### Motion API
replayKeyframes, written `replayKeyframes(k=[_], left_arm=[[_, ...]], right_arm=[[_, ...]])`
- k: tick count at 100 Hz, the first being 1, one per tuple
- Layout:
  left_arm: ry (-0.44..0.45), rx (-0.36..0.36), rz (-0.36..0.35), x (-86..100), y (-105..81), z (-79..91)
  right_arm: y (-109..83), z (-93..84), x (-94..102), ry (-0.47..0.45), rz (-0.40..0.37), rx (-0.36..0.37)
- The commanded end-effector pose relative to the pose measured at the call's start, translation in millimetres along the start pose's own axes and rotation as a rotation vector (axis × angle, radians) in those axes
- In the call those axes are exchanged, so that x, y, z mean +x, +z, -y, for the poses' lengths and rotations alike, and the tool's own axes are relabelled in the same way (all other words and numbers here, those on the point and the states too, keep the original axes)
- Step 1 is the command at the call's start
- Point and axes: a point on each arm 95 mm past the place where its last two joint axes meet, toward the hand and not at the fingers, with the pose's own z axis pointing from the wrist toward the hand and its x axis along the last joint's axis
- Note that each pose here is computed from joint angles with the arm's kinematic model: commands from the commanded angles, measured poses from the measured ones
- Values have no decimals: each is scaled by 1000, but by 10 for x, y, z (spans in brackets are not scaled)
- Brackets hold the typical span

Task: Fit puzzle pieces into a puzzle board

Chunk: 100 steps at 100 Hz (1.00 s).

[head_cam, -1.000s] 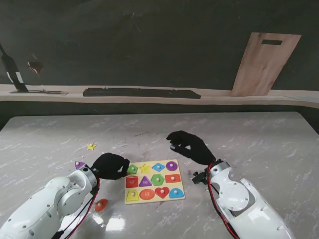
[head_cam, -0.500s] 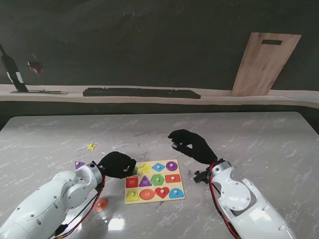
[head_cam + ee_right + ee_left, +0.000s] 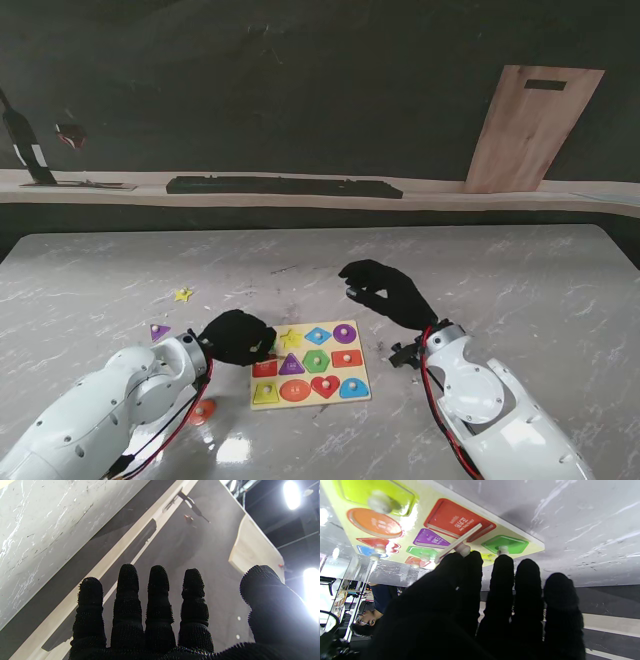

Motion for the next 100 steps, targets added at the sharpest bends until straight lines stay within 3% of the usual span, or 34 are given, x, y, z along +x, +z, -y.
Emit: replayKeyframes(k=[1,100], left_arm=[[-3,-5,2,-31,-16,-13],[27,-42,-16,22,-1,-104]], right_arm=[[-11,36,-1,5,-1,4],[-22,15,-12,2,-4,-7]])
